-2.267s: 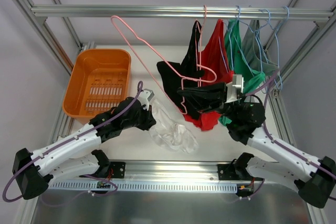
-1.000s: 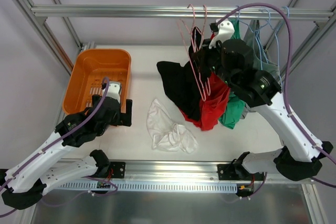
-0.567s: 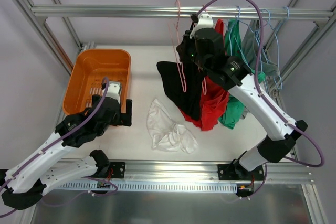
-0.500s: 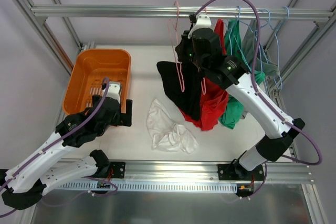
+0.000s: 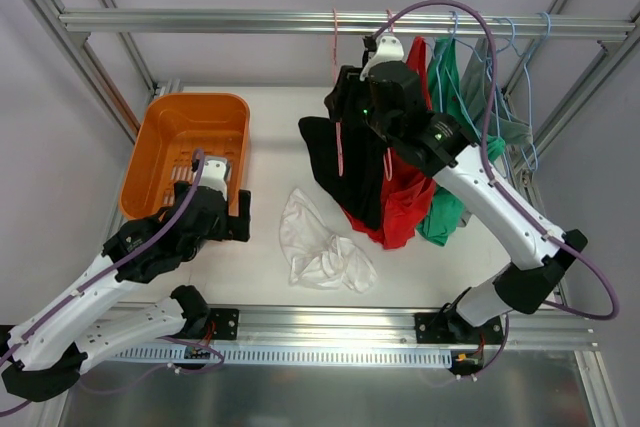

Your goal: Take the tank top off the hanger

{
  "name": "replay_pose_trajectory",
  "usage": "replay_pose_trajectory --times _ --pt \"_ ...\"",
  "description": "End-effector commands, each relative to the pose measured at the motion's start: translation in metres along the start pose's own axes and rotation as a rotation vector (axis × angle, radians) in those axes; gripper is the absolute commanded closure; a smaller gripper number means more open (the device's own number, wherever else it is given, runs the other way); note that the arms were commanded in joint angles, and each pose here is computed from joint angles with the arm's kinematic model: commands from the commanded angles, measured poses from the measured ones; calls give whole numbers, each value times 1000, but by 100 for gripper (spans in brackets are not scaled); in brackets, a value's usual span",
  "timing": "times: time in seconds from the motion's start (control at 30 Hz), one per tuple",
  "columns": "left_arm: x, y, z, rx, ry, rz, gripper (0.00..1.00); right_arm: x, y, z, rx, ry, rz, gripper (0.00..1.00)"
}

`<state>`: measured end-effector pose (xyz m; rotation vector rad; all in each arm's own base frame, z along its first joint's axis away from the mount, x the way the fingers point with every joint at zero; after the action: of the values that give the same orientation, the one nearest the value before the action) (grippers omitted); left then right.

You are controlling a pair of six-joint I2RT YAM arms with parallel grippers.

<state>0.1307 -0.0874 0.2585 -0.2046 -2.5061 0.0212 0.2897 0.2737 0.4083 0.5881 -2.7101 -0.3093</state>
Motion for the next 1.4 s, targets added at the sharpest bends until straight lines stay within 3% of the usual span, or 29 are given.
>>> replay_pose_trajectory --times 0.0,0.3,0.5,0.57,0.7,0.87,1.03,1.27,1.3,1.37 --pt "0 -1 -3 -1 -21 9 1 42 1 -34 -13 -121 -80 50" --pt "4 -3 -5 11 -28 36 1 91 -14 -21 75 -107 -154 40" --pt "-5 -49 -9 96 84 231 1 129 -10 16 205 40 -403 1" --pt "-16 -69 -6 112 128 269 1 154 -25 21 238 29 -389 1" --pt "-53 -113 16 -10 220 220 1 193 -60 34 236 -42 -287 1" --pt "-102 -156 51 -58 332 251 1 238 -80 49 218 -105 -320 1" --pt "-133 -189 83 -43 418 326 1 250 -92 65 216 -83 -307 0" --pt "-166 -198 135 -73 519 241 2 250 -97 82 212 -56 -308 1" --pt "-166 -197 139 -77 523 232 6 249 -98 85 213 -47 -304 1" --pt "-166 -194 149 -81 530 202 46 249 -98 87 213 -44 -309 1"
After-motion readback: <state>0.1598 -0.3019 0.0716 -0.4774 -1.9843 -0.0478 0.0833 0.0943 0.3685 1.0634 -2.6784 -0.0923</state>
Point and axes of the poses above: each gripper's point midway between its finger pads, its own x axis back along the fingers, its own y axis along the line the jaws close on, z = x × y, the point moved 6 cm from there along x, back along the fingers, and after that the axes turned 3 degrees about x, right-handed, at the moved point
